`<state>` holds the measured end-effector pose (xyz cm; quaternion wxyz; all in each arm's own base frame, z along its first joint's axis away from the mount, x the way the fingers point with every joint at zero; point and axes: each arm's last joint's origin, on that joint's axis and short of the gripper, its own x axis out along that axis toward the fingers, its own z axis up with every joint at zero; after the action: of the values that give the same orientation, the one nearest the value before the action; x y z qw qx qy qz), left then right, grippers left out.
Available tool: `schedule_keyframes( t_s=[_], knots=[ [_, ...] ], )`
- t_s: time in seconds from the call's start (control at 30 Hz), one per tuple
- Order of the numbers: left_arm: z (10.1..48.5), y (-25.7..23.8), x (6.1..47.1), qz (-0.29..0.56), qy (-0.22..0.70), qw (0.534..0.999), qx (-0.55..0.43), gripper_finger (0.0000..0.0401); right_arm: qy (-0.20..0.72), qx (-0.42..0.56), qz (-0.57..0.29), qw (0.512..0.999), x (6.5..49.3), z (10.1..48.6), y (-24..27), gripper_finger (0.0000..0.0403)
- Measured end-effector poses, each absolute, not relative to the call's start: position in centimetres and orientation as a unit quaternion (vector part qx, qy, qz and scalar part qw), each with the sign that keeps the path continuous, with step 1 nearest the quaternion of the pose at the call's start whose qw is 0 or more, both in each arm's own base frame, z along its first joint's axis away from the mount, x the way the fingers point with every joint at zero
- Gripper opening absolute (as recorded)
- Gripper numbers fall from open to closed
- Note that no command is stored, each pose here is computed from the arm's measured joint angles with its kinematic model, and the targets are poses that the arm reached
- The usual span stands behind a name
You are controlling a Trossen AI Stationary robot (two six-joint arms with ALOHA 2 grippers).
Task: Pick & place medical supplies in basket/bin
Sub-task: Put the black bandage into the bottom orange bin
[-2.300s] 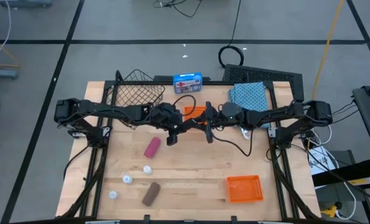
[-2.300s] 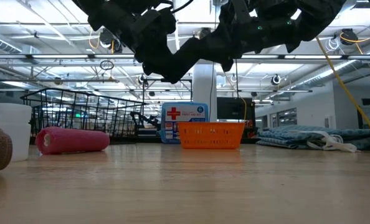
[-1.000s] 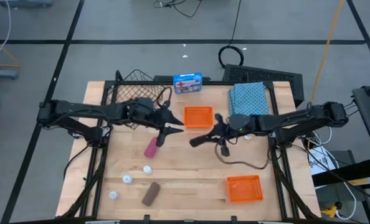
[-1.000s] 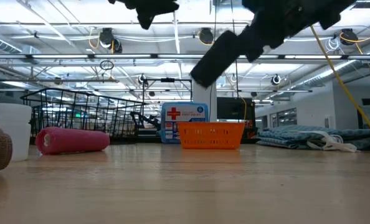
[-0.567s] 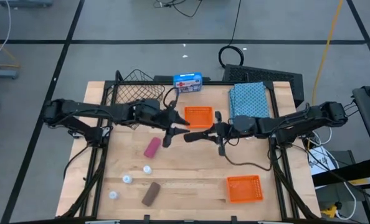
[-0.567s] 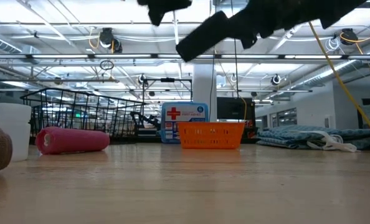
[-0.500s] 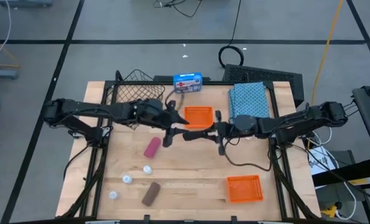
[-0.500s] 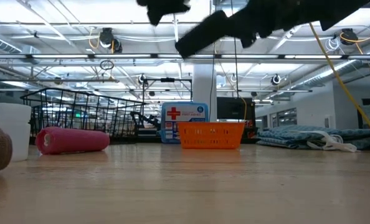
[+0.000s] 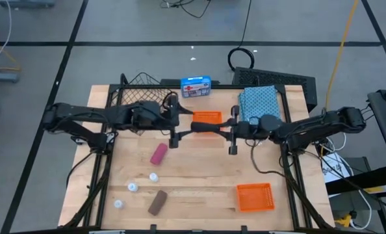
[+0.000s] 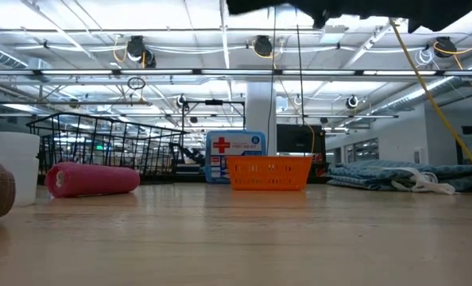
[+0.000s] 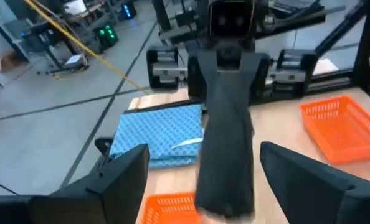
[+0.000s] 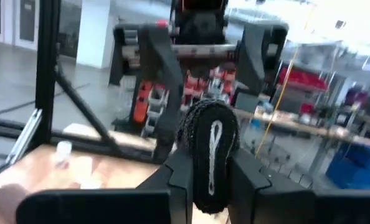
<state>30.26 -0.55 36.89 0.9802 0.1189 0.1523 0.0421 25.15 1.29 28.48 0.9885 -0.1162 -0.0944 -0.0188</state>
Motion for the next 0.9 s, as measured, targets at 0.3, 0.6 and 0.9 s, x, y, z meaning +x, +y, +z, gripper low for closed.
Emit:
schedule_keyframes(
  t_s=[0.3, 0.6, 0.9],
  knots=[
    [37.2, -0.4, 30.3, 0.016, 0.130, 0.986, 0.107, 0.0305, -0.158, -0.133, 0.000, 0.978, 24.7, 29.8, 1.5, 0.0044],
    [37.7, -0.7, 31.0, -0.026, 0.082, 0.991, 0.105, 0.0305, -0.173, -0.133, 0.022, 0.976, 24.6, 30.0, 1.6, 0.0044],
    [35.7, -0.7, 32.7, -0.030, 0.115, 0.988, 0.101, 0.0233, -0.169, -0.132, 0.023, 0.976, 24.7, 29.9, 1.6, 0.0045]
  ],
)
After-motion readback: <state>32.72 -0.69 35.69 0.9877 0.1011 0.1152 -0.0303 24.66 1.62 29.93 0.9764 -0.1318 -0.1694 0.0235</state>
